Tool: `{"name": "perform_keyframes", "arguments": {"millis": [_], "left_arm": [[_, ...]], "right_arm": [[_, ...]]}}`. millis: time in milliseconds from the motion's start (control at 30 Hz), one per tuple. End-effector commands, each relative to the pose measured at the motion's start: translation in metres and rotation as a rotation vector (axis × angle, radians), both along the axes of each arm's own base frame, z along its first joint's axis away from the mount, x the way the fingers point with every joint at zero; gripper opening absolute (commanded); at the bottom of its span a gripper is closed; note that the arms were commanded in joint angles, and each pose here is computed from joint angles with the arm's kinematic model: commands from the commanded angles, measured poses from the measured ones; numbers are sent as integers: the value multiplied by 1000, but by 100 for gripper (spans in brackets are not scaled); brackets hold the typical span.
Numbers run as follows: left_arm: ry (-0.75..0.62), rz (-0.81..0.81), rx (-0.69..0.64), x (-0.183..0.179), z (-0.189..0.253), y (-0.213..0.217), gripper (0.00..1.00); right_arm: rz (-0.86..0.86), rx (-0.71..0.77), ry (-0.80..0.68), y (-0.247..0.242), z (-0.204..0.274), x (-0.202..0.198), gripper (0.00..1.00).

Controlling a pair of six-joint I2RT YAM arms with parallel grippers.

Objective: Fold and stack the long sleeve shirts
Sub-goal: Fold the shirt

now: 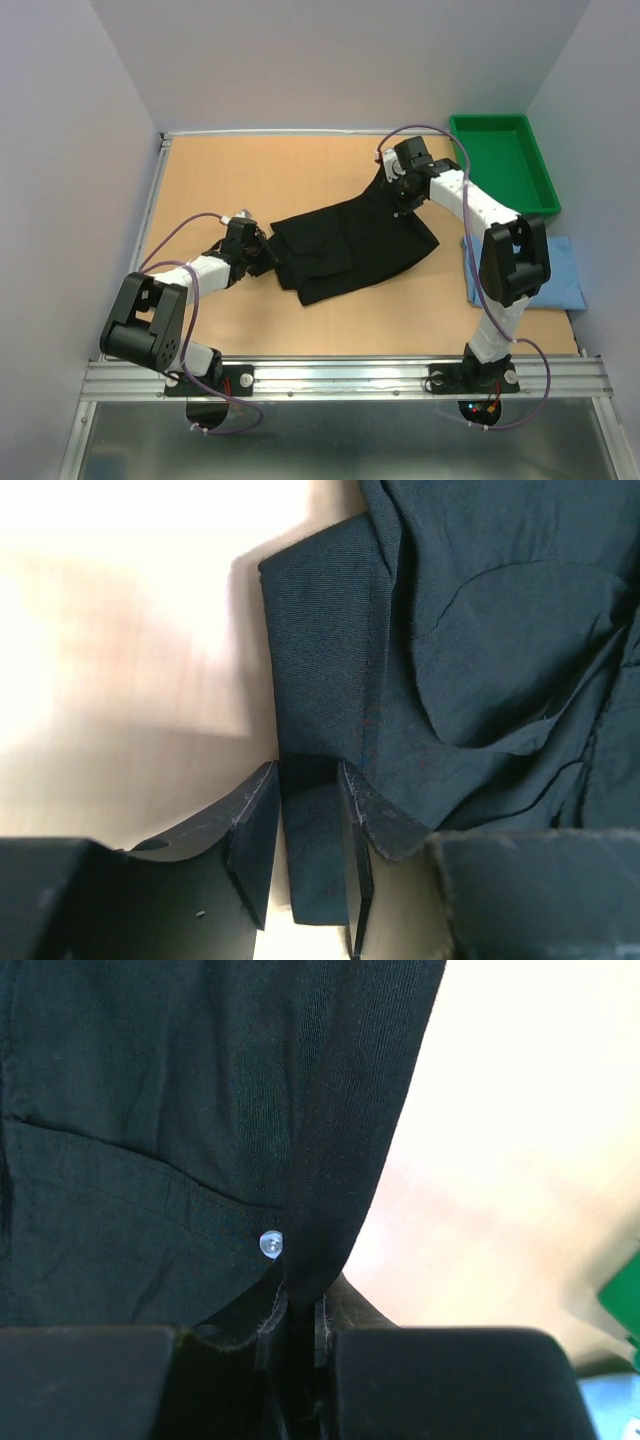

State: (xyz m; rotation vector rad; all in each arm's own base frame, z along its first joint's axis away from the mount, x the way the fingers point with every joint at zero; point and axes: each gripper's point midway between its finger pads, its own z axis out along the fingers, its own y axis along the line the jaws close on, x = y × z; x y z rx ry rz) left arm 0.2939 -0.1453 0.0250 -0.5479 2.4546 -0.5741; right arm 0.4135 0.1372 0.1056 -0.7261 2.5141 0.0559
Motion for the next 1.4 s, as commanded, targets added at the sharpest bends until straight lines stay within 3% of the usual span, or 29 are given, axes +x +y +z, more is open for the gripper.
{"name": "perform_keyframes", "arguments": {"millis": [0, 33, 67, 300, 600, 767, 1067, 1367], "left_arm": [[31, -8, -14, -4, -6, -3, 36], [31, -8, -16, -4, -7, -3, 33], [31, -6, -16, -5, -7, -3, 22], [35, -20, -43, -4, -7, -8, 0], [34, -35, -79, -5, -5, -17, 0], [18, -44, -110, -3, 0, -23, 0], [23, -44, -145, -8, -1, -28, 0], [33, -28, -181, -15, -4, -29, 0]], "right_arm": [[5, -30, -160, 6, 58, 16, 2], [2, -39, -163, 7, 59, 16, 2], [-1, -60, -175, 7, 61, 15, 2], [-10, -220, -249, 16, 75, 14, 2], [-33, -496, -347, 37, 85, 1, 5], [-23, -565, -388, 59, 91, -7, 5], [100, -493, -353, 132, 60, -33, 8], [151, -266, -206, 197, 16, -67, 8]]}}
